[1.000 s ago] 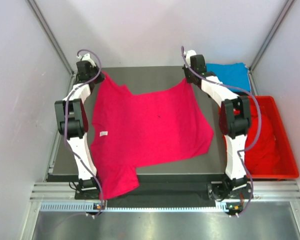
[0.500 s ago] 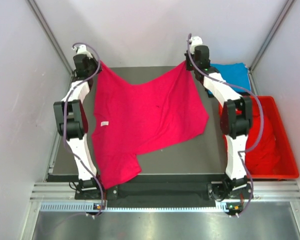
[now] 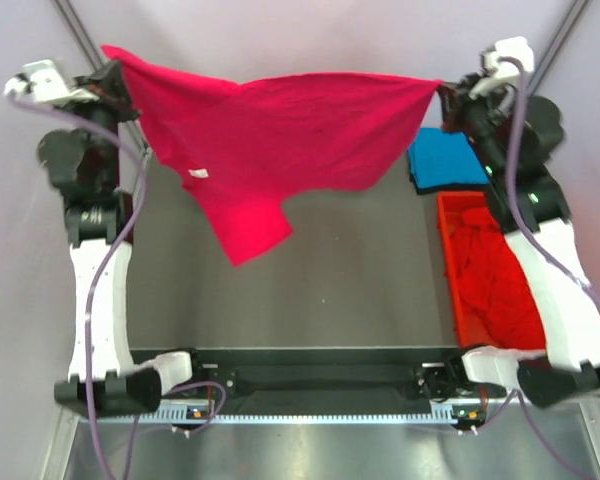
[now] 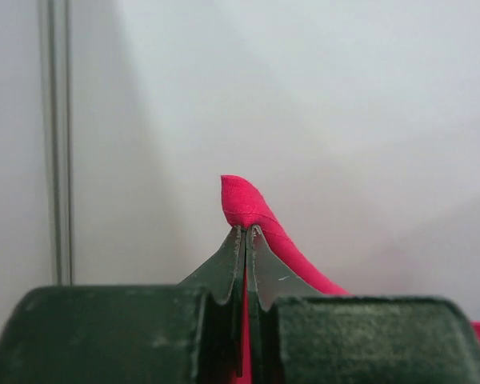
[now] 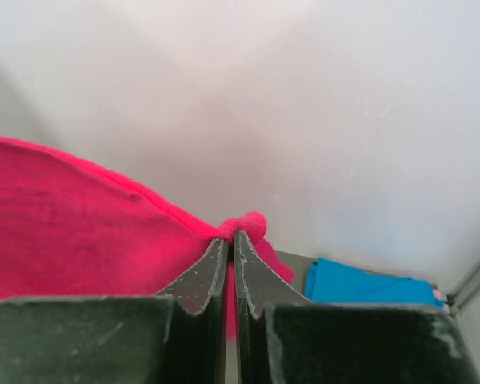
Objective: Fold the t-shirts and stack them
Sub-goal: Flatten the tshirt out
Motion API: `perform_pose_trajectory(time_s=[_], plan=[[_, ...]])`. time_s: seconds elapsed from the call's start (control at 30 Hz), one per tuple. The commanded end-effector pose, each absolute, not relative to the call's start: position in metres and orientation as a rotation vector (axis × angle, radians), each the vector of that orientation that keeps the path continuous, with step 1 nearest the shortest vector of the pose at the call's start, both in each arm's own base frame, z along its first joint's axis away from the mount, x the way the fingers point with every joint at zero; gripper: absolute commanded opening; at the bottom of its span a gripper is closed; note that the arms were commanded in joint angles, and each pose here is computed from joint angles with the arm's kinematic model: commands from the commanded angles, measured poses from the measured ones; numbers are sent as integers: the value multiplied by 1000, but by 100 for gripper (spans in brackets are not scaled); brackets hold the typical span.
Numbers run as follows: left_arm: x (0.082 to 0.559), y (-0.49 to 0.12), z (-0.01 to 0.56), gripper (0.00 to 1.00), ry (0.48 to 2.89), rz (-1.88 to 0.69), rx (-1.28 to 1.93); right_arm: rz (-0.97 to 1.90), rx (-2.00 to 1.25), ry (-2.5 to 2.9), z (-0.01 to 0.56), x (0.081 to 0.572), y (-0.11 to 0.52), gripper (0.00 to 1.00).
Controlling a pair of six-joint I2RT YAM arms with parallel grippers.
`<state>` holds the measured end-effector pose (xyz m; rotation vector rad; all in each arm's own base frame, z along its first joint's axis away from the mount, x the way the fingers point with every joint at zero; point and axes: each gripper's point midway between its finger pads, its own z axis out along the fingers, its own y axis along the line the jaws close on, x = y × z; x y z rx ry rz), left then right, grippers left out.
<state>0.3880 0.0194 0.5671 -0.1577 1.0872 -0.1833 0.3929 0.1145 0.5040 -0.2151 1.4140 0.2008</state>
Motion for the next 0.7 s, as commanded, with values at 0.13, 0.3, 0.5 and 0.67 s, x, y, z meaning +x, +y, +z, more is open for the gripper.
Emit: perform_pose_trajectory(time_s=[0.13,0.3,0.5,0.67], plan=[[295,17,615,0,988,-140,-159,292,-274,1396,495,287,102,0],[250,5,640,0,957,-182,-132,401,-246,1238,532,221,95,0],[221,-1,660,0,933,-195,-116,423,-243,1132,573,178,84,0],[261,-5,667,0,951,-212,-72,338,-240,1135,585,203,81,0]])
